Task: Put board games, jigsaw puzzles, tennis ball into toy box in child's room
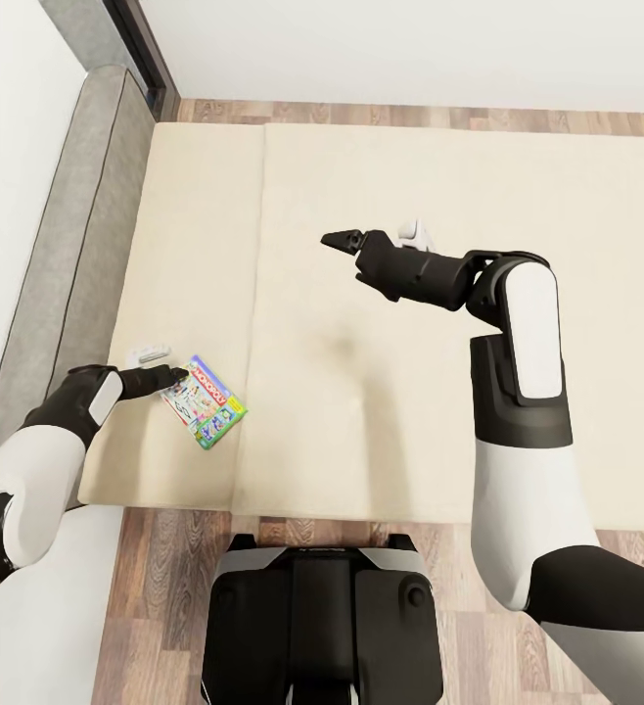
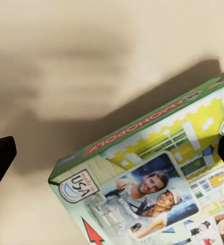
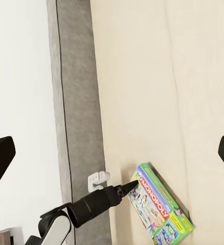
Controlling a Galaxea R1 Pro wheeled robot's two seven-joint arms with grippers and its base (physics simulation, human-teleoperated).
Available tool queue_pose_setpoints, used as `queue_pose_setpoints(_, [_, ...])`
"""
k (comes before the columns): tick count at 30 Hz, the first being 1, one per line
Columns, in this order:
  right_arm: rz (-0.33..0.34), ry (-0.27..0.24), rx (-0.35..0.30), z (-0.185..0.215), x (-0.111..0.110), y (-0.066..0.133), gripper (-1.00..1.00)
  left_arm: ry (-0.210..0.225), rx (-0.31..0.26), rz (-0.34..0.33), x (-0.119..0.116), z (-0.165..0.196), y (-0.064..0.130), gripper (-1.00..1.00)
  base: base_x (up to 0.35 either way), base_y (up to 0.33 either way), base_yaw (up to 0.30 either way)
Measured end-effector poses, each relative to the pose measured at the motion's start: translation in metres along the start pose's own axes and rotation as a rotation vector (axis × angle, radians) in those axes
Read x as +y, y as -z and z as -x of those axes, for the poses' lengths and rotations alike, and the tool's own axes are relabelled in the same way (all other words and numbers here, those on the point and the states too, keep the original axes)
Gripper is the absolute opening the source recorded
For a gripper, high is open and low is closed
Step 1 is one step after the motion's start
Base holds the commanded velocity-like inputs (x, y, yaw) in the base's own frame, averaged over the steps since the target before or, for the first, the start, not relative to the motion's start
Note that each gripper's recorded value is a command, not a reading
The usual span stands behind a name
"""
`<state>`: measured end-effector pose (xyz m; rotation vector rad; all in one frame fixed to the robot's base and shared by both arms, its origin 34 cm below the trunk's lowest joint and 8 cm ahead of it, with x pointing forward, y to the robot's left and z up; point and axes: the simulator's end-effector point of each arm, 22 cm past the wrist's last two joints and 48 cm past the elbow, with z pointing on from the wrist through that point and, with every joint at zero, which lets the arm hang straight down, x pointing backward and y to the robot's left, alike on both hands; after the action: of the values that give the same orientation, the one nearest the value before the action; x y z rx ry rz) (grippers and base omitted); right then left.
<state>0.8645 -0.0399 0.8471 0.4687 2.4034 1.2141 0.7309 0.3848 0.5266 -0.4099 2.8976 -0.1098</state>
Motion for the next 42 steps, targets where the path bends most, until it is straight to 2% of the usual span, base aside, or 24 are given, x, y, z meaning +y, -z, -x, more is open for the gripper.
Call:
queue_pose_setpoints(21, [-0.001, 0.0, 0.0, 0.001, -0.001, -0.001, 1.0, -0.008, -0.005, -0.019, -0.003, 0.0, -0.001, 1.0, 0.0, 0.0, 0.0])
queue_pose_setpoints(22, [-0.001, 0.0, 0.0, 0.001, -0.001, 0.0, 1.0, 0.015, -0.001, -0.049, -0.01, -0.002, -0.002, 1.0, 0.0, 0.0, 0.0])
queue_pose_setpoints(24, [-0.001, 0.0, 0.0, 0.001, -0.001, -0.001, 1.0, -0.005, -0.002, -0.046, -0.011, -0.002, -0.002, 1.0, 0.0, 0.0, 0.0])
queue_pose_setpoints(29, [-0.001, 0.0, 0.0, 0.001, -0.001, -0.001, 1.0, 0.007, 0.005, -0.068, -0.016, -0.005, -0.003, 1.0, 0.0, 0.0, 0.0])
queue_pose_setpoints(37, [-0.003, -0.002, 0.003, 0.0, 0.0, -0.001, 1.0, 0.005, 0.015, -0.069, -0.016, -0.009, -0.002, 1.0, 0.0, 0.0, 0.0])
queue_pose_setpoints(42, [-0.002, 0.001, 0.002, 0.002, 0.003, 0.001, 1.0, 0.019, 0.028, -0.074, -0.017, -0.014, -0.001, 1.0, 0.0, 0.0, 0.0])
